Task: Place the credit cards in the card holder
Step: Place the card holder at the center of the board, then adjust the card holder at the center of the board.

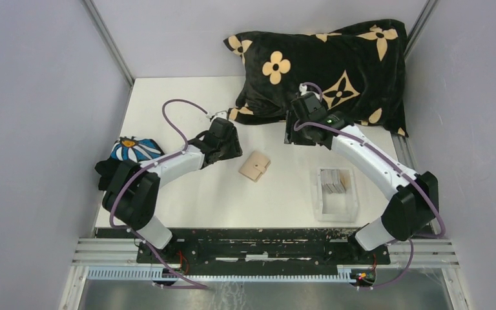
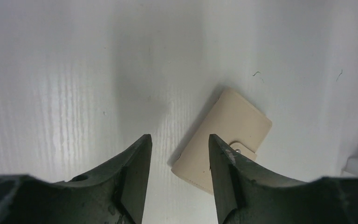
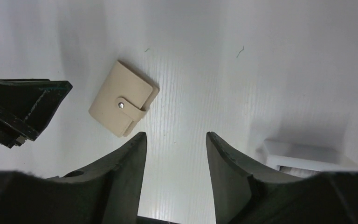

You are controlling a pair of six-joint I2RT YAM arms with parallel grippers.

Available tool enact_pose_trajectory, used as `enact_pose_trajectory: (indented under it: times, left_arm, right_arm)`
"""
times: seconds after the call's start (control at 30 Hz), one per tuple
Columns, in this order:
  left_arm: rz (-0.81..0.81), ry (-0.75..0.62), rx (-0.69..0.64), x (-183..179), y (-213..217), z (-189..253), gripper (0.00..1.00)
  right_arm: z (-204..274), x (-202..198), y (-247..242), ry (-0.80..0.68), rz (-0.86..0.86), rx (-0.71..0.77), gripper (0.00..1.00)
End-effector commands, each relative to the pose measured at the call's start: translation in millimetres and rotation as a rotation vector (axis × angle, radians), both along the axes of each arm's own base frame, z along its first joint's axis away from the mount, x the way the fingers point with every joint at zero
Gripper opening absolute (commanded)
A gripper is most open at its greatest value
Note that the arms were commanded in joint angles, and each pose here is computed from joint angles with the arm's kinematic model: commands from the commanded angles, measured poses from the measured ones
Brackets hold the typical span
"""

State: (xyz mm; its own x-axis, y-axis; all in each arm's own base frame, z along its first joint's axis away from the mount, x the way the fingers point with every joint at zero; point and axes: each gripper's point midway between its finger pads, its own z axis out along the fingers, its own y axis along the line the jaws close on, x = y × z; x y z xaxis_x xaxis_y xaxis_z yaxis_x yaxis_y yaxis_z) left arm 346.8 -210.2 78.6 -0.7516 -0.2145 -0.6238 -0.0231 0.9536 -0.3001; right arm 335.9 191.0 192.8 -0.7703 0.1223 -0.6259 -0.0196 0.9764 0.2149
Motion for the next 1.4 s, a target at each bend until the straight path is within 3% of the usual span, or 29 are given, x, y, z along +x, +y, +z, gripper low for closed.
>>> enact_pose_trajectory:
  times: [0.0, 0.13, 0.23, 0.33, 0.77, 1.37]
  left_arm:
    - [-0.004, 0.002, -0.128, 8, -19, -7, 0.52]
    - [-0.005, 0.036, -0.13, 4, -18, -24, 0.4]
    - [-0.014, 0.069, -0.122, -2, -19, -38, 0.25]
    - [-0.015, 0.091, -0.125, -8, -17, -49, 0.22]
    - [-0.022, 0.154, -0.164, -40, -12, -69, 0.17]
    - [-0.042, 0.167, -0.213, -75, -2, -65, 0.16]
  right_arm:
    - [-26, -3, 26, 0.037, 0.008, 0.015, 0.52]
    - [-49, -8, 42, 0.08, 0.034, -0.007, 0.33]
    - [-65, -10, 53, 0.119, 0.05, 0.003, 0.13]
    - [-83, -12, 65, 0.161, 0.07, 0.004, 0.01]
    - [-134, -5, 82, 0.245, 0.103, -0.041, 0.01]
    - [-160, 19, 110, 0.282, 0.156, -0.038, 0.01]
